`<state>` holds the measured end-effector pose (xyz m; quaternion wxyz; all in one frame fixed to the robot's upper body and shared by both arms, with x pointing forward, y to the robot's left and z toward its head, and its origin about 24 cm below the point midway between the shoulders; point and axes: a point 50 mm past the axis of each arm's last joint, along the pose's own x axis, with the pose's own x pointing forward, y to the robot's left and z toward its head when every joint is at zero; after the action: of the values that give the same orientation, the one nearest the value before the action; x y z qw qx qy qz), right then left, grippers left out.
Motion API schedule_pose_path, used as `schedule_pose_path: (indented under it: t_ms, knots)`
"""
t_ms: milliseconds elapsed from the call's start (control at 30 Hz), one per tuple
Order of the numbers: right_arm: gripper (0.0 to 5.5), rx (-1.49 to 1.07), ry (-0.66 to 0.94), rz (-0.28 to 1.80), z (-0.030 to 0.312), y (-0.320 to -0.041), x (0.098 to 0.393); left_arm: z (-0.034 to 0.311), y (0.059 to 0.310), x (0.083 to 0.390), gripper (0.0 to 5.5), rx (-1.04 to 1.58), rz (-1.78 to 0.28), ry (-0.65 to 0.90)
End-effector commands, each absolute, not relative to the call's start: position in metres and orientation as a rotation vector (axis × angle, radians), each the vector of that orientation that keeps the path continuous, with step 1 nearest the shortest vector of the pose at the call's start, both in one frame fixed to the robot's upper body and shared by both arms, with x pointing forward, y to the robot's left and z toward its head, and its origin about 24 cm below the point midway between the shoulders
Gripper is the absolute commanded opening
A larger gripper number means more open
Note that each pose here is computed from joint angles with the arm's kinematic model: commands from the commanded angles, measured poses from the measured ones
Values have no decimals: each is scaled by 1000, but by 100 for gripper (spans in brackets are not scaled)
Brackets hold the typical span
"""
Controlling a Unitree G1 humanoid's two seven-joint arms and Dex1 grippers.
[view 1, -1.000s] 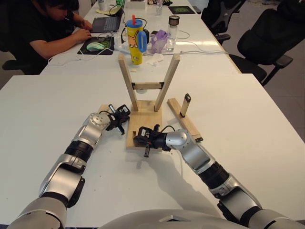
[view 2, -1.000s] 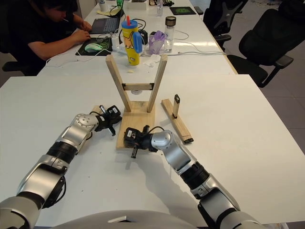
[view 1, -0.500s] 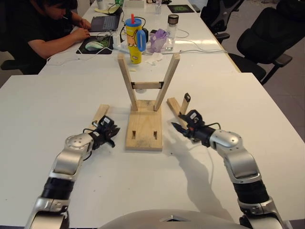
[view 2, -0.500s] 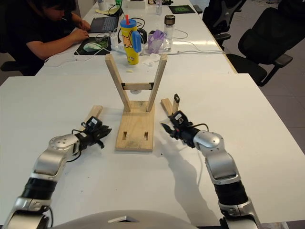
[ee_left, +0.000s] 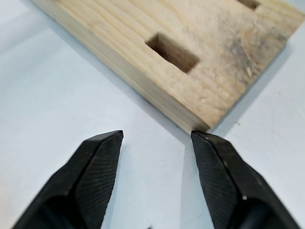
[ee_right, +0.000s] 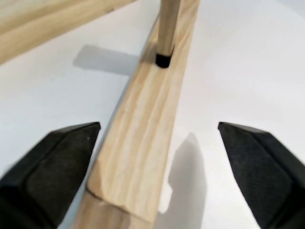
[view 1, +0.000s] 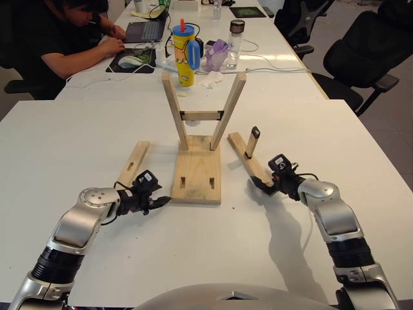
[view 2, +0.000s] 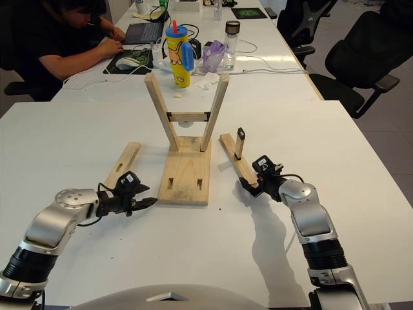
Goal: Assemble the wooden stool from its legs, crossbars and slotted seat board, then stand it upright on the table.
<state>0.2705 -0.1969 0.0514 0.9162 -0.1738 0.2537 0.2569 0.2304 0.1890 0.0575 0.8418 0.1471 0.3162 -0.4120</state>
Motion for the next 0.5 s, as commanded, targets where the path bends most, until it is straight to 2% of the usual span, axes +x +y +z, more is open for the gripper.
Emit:
schedule_pose_path:
  t_ms: [33,300,367,500]
  knots:
    - [450,-333,526,522,53,-192,281,56,174,231,267,339,-914,662]
    - [333,-236,605,505,44,-191,283,61,194,242,267,488,-850,657]
    - [291,-206,629,504,41,-190,280,72,194,247,267,464,-875,607]
    - [242,-127,654,509,35,-187,276,101,192,258,267,336,-917,459]
